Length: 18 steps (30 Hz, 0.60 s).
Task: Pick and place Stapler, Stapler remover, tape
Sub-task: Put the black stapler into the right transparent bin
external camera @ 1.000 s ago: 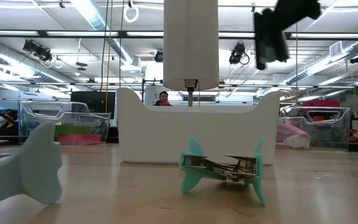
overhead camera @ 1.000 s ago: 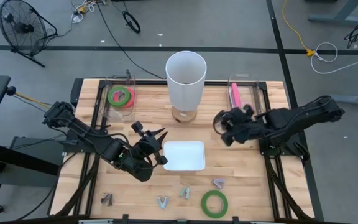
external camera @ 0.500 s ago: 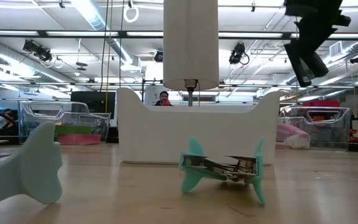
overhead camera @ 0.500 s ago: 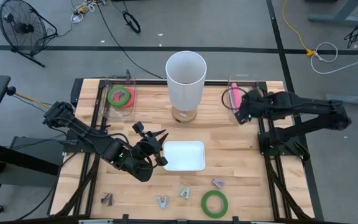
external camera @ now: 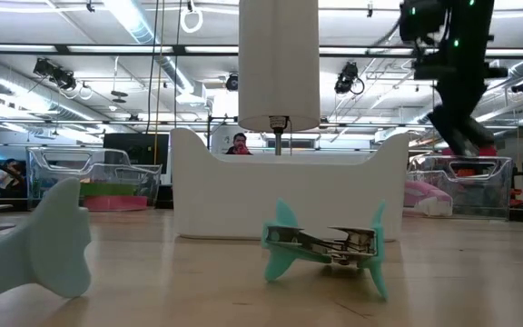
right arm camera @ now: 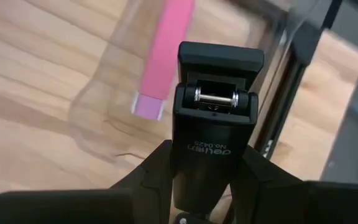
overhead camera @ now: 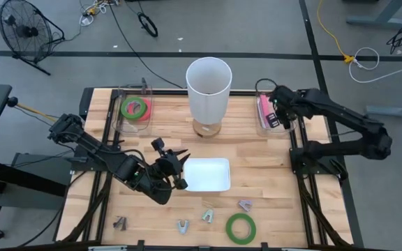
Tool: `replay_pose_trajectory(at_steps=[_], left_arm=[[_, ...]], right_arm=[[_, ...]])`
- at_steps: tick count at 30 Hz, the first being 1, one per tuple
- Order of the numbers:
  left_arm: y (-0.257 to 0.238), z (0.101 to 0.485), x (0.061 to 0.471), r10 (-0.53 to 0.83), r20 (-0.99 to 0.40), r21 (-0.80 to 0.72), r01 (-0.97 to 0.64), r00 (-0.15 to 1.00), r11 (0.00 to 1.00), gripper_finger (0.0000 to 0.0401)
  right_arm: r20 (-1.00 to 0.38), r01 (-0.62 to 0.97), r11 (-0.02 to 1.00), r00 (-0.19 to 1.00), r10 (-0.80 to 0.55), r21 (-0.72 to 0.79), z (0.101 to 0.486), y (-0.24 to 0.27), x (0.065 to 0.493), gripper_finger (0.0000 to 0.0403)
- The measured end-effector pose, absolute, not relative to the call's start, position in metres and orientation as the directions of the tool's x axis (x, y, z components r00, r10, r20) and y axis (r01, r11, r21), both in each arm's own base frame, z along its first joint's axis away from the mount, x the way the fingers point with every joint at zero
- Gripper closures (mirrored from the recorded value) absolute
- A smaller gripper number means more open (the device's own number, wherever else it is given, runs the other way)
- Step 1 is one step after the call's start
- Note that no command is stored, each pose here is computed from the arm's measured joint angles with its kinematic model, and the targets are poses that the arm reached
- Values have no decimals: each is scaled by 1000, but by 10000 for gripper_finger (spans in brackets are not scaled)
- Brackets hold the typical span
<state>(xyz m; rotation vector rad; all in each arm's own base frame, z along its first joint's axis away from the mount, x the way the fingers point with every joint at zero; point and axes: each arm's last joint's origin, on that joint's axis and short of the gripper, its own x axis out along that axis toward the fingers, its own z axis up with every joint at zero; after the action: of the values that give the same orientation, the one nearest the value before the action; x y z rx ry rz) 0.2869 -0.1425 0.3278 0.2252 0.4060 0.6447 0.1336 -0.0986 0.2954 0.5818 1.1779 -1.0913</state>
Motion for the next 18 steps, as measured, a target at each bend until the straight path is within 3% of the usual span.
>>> replay_pose_trajectory(at_steps=[18], left_arm=[[-141, 325, 286, 619, -316, 329, -529, 719, 782, 328]], right_arm=[[-974, 937, 346, 116, -196, 42, 239, -149, 96, 300]])
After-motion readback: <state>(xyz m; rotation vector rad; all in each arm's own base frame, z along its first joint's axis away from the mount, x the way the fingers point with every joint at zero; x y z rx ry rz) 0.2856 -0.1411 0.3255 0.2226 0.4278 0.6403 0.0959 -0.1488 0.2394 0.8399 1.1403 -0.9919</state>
